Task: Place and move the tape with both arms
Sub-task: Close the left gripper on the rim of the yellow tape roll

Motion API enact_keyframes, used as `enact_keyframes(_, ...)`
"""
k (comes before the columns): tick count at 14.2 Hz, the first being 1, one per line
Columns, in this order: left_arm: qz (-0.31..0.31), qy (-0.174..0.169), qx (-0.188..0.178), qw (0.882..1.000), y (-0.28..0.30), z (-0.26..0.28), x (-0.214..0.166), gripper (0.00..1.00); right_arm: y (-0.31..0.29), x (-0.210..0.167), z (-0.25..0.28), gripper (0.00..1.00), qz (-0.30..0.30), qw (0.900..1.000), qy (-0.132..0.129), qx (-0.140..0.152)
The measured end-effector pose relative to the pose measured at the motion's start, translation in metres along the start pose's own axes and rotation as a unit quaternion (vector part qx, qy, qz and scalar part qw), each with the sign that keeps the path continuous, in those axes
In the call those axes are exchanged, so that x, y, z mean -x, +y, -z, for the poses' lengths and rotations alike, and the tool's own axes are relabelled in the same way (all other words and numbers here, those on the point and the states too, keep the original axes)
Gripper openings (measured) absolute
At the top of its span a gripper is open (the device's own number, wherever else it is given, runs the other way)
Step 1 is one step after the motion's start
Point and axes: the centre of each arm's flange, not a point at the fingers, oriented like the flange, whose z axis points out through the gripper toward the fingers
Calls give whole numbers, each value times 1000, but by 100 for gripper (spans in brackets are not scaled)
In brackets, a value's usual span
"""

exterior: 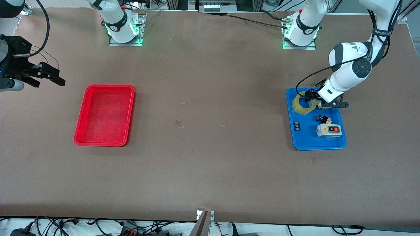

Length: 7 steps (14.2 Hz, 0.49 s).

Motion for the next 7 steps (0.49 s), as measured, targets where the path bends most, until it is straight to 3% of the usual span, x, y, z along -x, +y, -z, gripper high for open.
enact_keyframes(1, 5, 1, 0, 1000, 0, 1, -1, 83, 0, 0, 0, 100, 0, 1000, 0, 0)
enact_keyframes(5, 8, 8, 0, 1000, 2, 7, -6, 26, 0, 0, 0, 100, 0, 1000, 0, 0)
enact_keyframes(7, 7, -5, 1, 1000, 3, 12, -10, 21, 0, 0, 0, 100, 0, 1000, 0, 0)
